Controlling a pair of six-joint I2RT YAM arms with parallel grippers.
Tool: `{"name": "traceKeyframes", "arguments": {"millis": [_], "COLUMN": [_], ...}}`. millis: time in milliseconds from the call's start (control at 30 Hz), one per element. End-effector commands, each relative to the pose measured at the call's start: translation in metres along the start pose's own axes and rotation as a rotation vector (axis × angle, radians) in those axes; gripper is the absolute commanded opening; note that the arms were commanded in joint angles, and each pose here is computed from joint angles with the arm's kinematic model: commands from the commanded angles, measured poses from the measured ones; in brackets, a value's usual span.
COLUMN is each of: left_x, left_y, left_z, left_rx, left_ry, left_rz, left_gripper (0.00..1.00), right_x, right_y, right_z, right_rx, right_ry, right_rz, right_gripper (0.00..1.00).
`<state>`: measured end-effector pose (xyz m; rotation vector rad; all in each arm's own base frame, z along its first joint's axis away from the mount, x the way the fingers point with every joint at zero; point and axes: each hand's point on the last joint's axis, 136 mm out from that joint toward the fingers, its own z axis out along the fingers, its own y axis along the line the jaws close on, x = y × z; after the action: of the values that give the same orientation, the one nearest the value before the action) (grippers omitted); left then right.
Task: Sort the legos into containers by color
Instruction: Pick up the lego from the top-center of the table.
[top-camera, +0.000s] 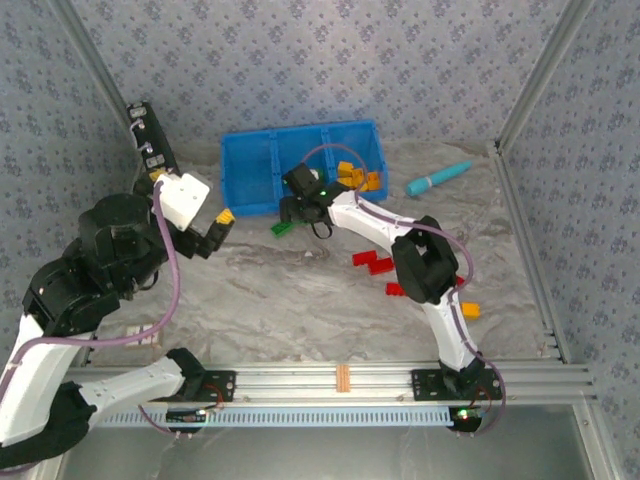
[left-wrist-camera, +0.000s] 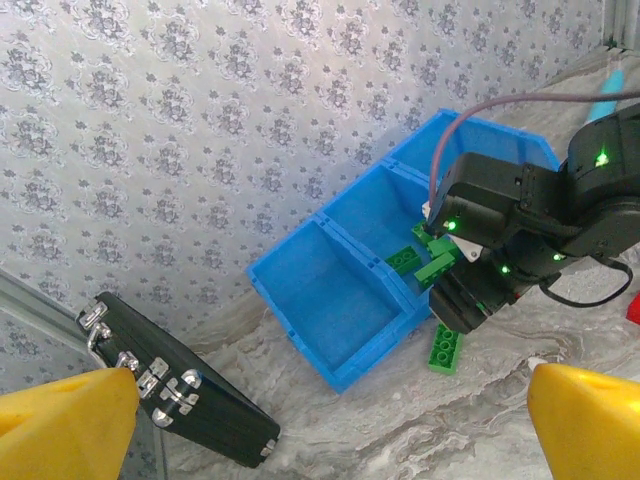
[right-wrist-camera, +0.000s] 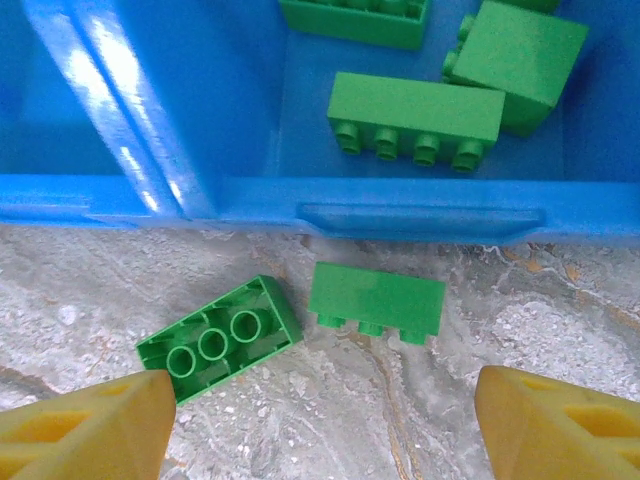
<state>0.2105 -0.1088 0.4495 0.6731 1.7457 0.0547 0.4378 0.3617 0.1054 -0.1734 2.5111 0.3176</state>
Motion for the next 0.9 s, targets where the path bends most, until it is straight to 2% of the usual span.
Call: {"name": "traceKeyframes", "arguments": {"millis": [0, 433, 733, 867], "left_x": [-0.010, -0.009, -0.010, -0.011], "left_y": [0.007, 0.010, 0.006, 0.007], "left_z": [-0.011, -0.011, -0.005, -0.005], "left_rx": [-0.005, -0.022, -0.016, -0.017], "left_ry": [-0.044, -0.031, -0.023, -0.023], "left_rz": [-0.019, -0.006, 0.003, 0.001], "left_gripper": [1.00, 1.00, 1.00, 1.00], "right_x": [0.000, 0.008, 0.012, 0.016], "right_y": [-0.008, -0.025, -0.039, -0.043], "right_z": [0.014, 0.052, 0.058, 0.058], "right_rx": [0.046, 0.117, 0.163, 0.178], "right_ry": [0.010, 0.050, 0.075, 0.085], "right_rz": [0.052, 0.072, 0.061, 0.049], "right_gripper": [0.80, 0.78, 0.64, 0.62]}}
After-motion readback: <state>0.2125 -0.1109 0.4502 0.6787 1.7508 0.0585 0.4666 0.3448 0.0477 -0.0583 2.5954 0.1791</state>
